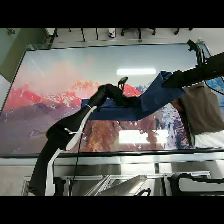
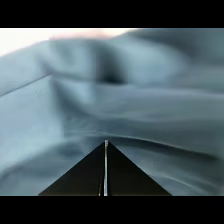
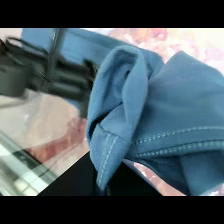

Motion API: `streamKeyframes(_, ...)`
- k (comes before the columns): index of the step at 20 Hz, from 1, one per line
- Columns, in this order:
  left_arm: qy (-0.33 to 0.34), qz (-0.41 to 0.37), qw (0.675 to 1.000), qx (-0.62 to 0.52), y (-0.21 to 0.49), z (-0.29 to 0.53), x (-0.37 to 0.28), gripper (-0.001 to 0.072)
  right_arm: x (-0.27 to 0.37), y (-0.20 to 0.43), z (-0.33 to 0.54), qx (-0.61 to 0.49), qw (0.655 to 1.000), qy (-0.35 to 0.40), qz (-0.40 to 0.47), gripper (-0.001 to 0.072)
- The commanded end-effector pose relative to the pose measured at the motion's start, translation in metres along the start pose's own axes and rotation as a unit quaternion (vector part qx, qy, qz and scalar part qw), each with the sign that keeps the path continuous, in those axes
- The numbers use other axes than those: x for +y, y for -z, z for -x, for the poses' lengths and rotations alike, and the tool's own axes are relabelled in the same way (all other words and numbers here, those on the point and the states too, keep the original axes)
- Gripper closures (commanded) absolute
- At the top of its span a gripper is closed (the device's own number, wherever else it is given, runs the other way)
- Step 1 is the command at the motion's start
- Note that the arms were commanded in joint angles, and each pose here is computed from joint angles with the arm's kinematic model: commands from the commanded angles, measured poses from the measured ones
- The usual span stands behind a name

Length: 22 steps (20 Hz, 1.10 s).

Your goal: Fold the shirts.

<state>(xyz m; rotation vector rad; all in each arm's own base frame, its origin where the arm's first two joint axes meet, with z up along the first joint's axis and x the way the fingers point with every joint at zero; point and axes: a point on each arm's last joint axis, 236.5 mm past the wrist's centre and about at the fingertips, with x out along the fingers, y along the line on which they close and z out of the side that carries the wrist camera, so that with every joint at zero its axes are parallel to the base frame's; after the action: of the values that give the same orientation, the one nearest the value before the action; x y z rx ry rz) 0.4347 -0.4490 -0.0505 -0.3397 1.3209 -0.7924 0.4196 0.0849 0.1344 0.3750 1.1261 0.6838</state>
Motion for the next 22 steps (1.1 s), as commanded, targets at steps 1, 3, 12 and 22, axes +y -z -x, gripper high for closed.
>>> streamKeyframes(1, 0.025, -0.010, 0.999, -0.026, -0.026, 0.116, -0.025, 0.0697, 0.007, 0.004, -0.001, 0.008, 1.000, -0.006, -0.011, 0.0689)
streamKeyframes(3, 0.020, -0.020, 0.996, -0.090, -0.043, 0.232, -0.030, 0.0697, 0.018, 0.002, -0.007, 0.010, 1.000, -0.015, -0.018, 0.0689)
streamKeyframes(12, -0.153, -0.090, 0.856, -0.485, 0.046, 0.616, -0.048, 0.0697, 0.192, -0.015, -0.232, -0.044, 0.995, -0.085, -0.013, 0.0687)
streamKeyframes(22, -0.211, -0.070, 0.835, -0.502, 0.105, 0.600, -0.014, 0.0697, 0.213, 0.000, -0.280, -0.034, 0.996, -0.083, 0.007, 0.0008)
